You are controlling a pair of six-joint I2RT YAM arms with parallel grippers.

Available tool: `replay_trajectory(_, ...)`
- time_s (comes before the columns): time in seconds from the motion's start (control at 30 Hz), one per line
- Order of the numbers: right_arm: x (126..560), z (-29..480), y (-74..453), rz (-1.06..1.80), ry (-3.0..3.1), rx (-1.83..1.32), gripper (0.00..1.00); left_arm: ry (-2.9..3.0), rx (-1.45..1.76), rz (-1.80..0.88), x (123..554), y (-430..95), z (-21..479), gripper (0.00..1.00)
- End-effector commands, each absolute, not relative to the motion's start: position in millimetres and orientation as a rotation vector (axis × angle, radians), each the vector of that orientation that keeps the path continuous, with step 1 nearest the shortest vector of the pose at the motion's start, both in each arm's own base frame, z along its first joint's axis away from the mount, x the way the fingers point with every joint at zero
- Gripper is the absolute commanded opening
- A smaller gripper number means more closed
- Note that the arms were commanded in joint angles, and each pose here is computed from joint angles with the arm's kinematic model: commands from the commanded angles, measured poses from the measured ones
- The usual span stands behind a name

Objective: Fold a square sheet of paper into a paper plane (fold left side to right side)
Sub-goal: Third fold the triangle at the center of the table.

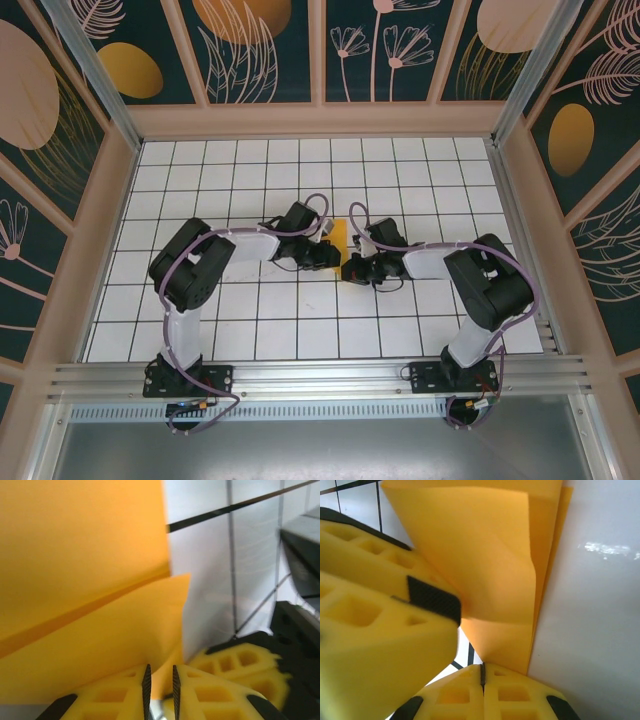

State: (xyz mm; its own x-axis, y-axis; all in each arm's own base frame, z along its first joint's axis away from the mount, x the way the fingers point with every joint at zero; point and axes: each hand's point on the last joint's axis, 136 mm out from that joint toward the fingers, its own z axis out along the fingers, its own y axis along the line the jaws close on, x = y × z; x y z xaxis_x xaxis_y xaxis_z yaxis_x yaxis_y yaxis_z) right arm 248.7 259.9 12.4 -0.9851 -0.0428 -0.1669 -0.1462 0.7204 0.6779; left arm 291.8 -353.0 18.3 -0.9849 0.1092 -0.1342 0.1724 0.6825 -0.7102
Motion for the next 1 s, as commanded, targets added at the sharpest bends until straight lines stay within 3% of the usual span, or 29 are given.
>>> replay_trajectory(0.0,204,-47,215,0.812,3.078,-0.019,0.0,2.88,0.201,-1.026,293,-338,-10,0.22)
replay_trajectory(0.23,200,-50,210,0.784,3.094,-0.011,0.0,2.899,0.172,-0.881,305,-320,-23,0.21)
replay_trajectory(0.77,195,-49,209,0.803,3.093,0.007,0.0,2.841,0.042,-0.661,388,-247,-25,0.22)
replay_trajectory(0.97,196,-48,211,0.815,3.084,0.0,0.0,2.741,0.065,-0.741,398,-253,22,0.25)
